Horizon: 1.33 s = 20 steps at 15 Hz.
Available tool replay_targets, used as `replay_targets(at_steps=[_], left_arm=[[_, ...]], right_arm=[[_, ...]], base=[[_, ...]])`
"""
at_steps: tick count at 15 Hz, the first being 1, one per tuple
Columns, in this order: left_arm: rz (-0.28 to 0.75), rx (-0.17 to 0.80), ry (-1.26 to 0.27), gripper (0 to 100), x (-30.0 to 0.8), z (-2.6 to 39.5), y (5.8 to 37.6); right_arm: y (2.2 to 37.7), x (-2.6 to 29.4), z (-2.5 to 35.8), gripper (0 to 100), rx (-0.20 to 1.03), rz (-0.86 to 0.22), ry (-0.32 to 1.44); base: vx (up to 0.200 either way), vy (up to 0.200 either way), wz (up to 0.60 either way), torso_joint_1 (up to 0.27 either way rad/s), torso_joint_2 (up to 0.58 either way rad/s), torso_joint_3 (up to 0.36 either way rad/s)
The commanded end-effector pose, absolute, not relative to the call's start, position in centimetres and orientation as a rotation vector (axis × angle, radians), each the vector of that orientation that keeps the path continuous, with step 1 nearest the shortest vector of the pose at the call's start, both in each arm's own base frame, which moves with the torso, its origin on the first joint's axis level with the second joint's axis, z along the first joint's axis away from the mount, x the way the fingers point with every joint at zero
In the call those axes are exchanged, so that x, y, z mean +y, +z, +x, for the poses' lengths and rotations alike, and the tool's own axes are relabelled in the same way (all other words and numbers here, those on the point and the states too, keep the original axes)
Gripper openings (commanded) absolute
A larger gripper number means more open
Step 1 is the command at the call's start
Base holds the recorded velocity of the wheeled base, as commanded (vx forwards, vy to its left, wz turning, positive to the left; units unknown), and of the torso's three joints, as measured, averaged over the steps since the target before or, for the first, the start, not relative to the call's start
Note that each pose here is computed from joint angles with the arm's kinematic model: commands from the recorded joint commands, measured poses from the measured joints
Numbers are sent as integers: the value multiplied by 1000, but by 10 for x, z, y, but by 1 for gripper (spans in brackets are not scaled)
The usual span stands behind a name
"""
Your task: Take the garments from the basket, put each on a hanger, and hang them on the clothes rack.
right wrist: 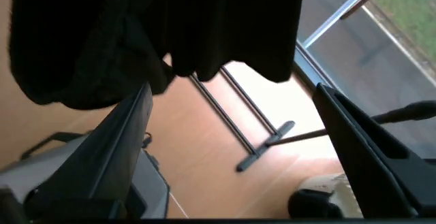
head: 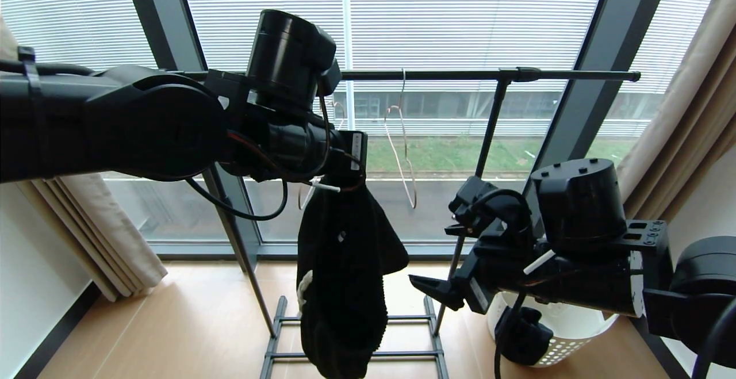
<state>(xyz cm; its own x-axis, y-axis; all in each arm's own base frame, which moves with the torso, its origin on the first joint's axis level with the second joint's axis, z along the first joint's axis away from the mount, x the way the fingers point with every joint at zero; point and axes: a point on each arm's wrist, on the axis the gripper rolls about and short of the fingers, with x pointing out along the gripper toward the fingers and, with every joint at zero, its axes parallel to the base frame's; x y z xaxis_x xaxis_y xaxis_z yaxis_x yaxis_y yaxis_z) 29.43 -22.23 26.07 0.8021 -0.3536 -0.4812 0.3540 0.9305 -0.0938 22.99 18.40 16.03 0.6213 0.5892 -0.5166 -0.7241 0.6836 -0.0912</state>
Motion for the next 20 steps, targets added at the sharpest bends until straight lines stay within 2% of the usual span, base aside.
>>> replay_targets(at_steps=[1,4,7,10,12,14,15,20], left_arm=[[6,518,-384,0,-223,289,261],[11,514,-411,0,-228,280,263],[23,522,-435,0,-234,271,262],[23,518,-443,0,-233,267,264],[21,515,-443,0,-232,266,266],[29,529,-441,0,-227,261,263],[31,532,-439,0,-225,260,262],[29,530,-432,0,-220,260,264]], right_arm=[[183,196,223,100,411,-128,781],[186,220,236,100,428,18,712],[169,232,253,100,456,0,620],[161,230,259,100,483,-17,598],[158,221,265,100,482,-47,575],[150,194,274,100,476,-163,552],[149,188,274,100,476,-187,559],[144,167,270,100,474,-300,600]], base=[[0,0,0,0,0,0],[0,0,0,0,0,0],[0,0,0,0,0,0],[0,0,0,0,0,0],[0,0,0,0,0,0],[0,0,0,0,0,0],[0,0,0,0,0,0],[0,0,0,0,0,0]])
